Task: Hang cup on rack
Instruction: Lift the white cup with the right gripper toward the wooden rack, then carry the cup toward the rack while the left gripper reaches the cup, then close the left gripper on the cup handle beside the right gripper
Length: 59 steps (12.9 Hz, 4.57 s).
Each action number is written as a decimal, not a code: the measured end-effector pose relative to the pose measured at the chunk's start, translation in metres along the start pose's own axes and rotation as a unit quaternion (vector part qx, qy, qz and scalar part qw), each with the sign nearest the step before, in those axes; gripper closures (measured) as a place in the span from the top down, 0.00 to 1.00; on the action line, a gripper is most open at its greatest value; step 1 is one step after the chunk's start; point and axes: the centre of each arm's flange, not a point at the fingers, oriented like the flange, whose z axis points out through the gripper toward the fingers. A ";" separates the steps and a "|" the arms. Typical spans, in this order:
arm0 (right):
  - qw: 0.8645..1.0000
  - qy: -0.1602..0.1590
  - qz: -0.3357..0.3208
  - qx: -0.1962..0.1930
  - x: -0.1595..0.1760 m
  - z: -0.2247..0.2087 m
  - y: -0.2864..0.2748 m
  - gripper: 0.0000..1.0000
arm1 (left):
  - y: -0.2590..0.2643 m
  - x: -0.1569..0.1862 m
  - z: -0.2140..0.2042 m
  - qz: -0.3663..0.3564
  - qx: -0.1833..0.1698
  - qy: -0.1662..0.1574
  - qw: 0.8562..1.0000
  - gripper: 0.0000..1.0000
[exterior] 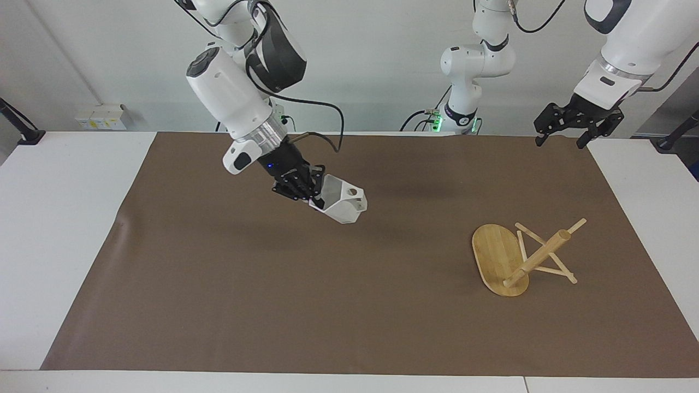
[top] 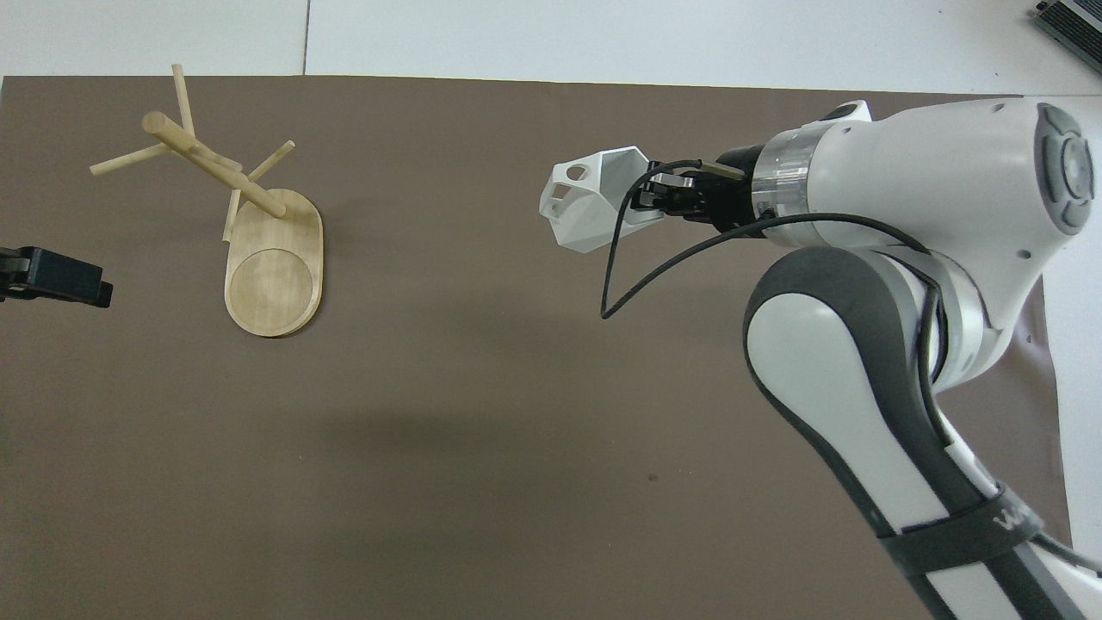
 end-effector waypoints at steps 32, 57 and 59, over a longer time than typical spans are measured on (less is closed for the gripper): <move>0.993 -0.007 -0.047 0.110 -0.094 0.078 -0.120 0.05 | 0.079 0.053 0.112 -0.754 -0.209 -0.294 0.548 1.00; 0.992 -0.008 -0.050 0.115 -0.097 0.077 -0.127 0.20 | 0.110 0.044 0.101 -0.738 -0.222 -0.289 0.568 0.69; 0.992 -0.007 -0.053 0.114 -0.096 0.077 -0.126 0.42 | 0.110 0.041 0.098 -0.737 -0.224 -0.288 0.569 0.69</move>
